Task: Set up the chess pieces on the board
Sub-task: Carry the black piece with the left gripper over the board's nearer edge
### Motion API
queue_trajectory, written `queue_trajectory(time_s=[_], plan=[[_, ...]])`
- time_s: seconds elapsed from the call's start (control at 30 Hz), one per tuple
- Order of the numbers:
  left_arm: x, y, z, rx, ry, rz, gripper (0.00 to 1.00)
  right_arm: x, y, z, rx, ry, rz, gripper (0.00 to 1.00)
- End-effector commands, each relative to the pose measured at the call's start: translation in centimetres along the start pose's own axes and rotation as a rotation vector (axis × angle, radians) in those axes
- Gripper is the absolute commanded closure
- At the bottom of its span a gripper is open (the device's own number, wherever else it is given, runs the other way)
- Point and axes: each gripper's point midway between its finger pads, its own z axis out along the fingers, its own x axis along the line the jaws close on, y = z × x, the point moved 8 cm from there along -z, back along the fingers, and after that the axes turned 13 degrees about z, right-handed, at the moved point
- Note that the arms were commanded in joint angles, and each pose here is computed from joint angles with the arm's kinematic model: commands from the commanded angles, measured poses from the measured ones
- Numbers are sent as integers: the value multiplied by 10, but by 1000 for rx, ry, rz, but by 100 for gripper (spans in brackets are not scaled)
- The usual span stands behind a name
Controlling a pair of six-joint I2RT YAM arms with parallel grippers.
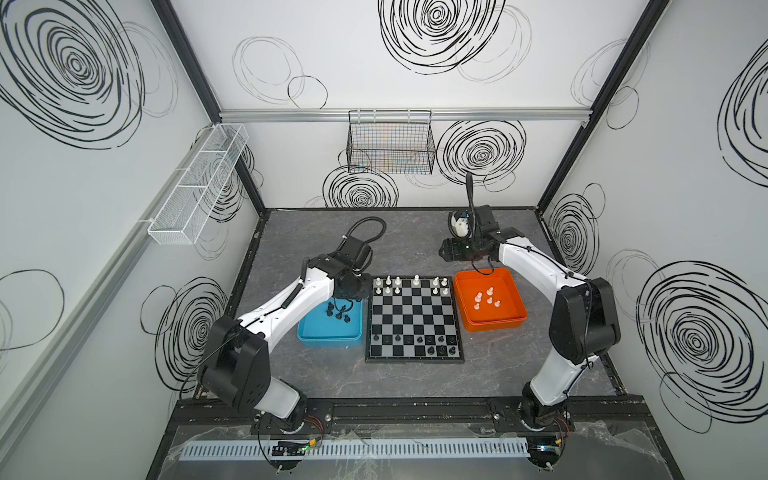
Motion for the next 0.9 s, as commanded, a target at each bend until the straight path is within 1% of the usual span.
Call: queue_trajectory(time_s=[0.0, 0.13, 0.43, 0.87], plan=[[-17, -8, -12, 7, -24, 45, 87, 2, 7, -16, -38, -8, -9, 30], [-39, -18, -12, 12, -54, 97, 87, 0, 5, -20, -43, -15, -6, 30], [-76, -41, -4, 24, -114, 170, 86, -5, -5, -30, -49, -31, -3, 30], [-129, -66, 2, -32, -184, 326, 85, -10, -11, -38, -57, -45, 3, 30]])
